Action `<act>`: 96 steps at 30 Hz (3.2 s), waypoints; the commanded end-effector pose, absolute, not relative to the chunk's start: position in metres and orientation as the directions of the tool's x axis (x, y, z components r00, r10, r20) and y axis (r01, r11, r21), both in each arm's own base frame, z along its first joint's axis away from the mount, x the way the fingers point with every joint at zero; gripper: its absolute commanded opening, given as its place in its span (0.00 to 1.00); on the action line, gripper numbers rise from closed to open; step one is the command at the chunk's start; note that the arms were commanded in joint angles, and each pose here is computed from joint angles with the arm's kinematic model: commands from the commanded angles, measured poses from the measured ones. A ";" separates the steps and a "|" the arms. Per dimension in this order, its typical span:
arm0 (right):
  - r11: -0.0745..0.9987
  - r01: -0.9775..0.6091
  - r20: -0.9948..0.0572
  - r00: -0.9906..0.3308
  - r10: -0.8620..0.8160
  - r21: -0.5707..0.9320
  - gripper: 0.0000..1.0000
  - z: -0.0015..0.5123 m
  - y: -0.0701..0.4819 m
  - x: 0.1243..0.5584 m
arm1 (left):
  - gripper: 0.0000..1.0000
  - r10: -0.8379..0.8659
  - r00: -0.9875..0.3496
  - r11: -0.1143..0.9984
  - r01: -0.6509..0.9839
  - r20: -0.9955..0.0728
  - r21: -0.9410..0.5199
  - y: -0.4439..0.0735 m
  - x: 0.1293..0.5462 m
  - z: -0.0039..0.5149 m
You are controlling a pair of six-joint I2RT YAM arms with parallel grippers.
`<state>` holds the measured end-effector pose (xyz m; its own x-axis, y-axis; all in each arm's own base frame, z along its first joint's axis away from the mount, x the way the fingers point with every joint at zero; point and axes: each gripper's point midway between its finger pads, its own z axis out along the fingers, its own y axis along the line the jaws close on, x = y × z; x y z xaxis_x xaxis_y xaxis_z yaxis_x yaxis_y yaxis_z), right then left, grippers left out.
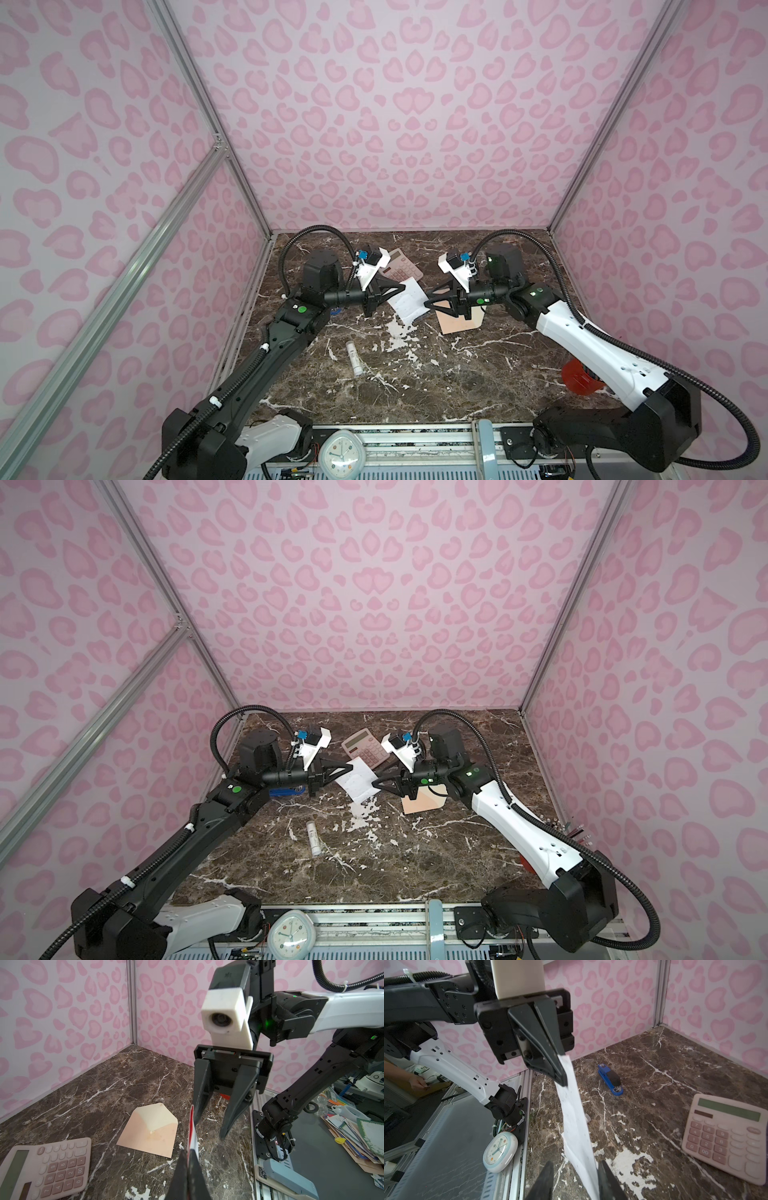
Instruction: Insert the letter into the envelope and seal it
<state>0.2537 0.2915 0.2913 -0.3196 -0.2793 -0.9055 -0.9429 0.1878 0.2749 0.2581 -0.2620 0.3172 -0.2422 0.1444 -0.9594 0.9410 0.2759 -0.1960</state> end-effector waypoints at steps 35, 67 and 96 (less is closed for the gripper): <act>0.181 -0.936 -0.877 -0.346 -0.332 0.301 0.11 0.263 0.296 0.255 | 0.04 0.105 -0.193 0.279 0.947 -0.975 -0.158 -0.260 0.259 0.338; 0.612 -0.759 -0.926 -0.361 -0.114 0.221 0.23 0.273 0.242 0.327 | 0.04 -0.032 -0.374 0.669 0.681 -0.927 -0.298 -0.212 0.304 0.316; 0.795 -0.494 -0.911 -0.377 0.168 0.351 0.27 0.290 0.239 0.365 | 0.04 -0.847 0.044 0.499 -0.281 -0.530 -0.820 -0.128 0.326 0.174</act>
